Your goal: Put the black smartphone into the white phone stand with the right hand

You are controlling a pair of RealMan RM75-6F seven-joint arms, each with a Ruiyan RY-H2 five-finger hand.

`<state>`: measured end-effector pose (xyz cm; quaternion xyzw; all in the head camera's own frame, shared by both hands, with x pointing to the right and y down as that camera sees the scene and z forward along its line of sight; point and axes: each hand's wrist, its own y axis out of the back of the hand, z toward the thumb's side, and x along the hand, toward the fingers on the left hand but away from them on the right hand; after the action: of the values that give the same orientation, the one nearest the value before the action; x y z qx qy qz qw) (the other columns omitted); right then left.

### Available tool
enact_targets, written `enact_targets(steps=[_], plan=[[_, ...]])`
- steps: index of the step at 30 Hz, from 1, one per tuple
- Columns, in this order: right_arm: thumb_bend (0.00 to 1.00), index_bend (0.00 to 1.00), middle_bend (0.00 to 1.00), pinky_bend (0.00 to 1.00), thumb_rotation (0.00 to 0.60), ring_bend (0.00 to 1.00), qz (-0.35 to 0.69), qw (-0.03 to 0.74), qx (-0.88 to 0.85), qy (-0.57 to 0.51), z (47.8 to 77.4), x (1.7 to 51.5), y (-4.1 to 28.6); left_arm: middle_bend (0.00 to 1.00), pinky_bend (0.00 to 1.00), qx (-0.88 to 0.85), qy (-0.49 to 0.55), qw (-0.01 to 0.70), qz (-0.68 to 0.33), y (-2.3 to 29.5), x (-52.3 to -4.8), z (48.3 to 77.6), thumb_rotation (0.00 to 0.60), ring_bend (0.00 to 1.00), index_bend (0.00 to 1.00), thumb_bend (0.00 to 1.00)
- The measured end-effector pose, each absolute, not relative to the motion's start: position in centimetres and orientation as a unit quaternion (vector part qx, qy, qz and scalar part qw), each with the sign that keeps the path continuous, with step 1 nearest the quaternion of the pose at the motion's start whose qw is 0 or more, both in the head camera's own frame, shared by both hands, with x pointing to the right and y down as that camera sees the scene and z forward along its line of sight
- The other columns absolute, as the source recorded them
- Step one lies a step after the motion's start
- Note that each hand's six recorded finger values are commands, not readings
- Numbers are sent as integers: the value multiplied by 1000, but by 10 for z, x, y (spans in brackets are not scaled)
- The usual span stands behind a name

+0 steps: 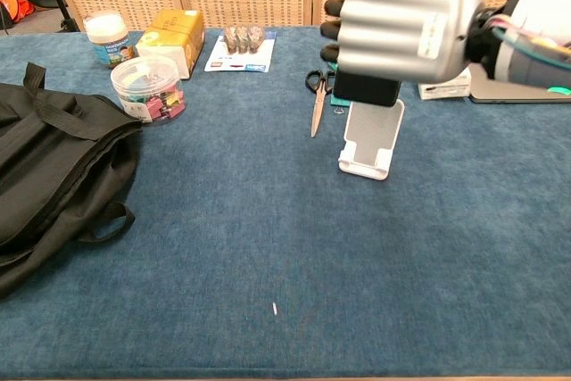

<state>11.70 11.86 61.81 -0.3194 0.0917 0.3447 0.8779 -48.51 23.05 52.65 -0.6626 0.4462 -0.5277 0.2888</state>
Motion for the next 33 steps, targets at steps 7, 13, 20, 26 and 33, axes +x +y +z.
enact_targets(steps=[7,13,20,26,33], plan=[[466,618,502,366,600,351,349,877,-314,107,624,105,130,0,0,-664,443,290,-527,231,-484,527,600,0,0,47],[466,618,501,366,600,352,345,881,-304,115,634,101,140,0,0,-664,445,291,-526,231,-484,526,600,0,0,46],[466,618,500,366,600,357,333,892,-279,124,644,105,142,0,0,-664,442,290,-528,232,-484,527,600,0,0,47],[466,618,502,366,600,363,328,897,-264,133,654,112,148,0,0,-665,439,290,-530,232,-483,528,600,0,0,46],[466,618,502,366,600,364,335,895,-258,143,669,124,158,0,0,-664,437,293,-531,232,-482,529,600,0,0,46]])
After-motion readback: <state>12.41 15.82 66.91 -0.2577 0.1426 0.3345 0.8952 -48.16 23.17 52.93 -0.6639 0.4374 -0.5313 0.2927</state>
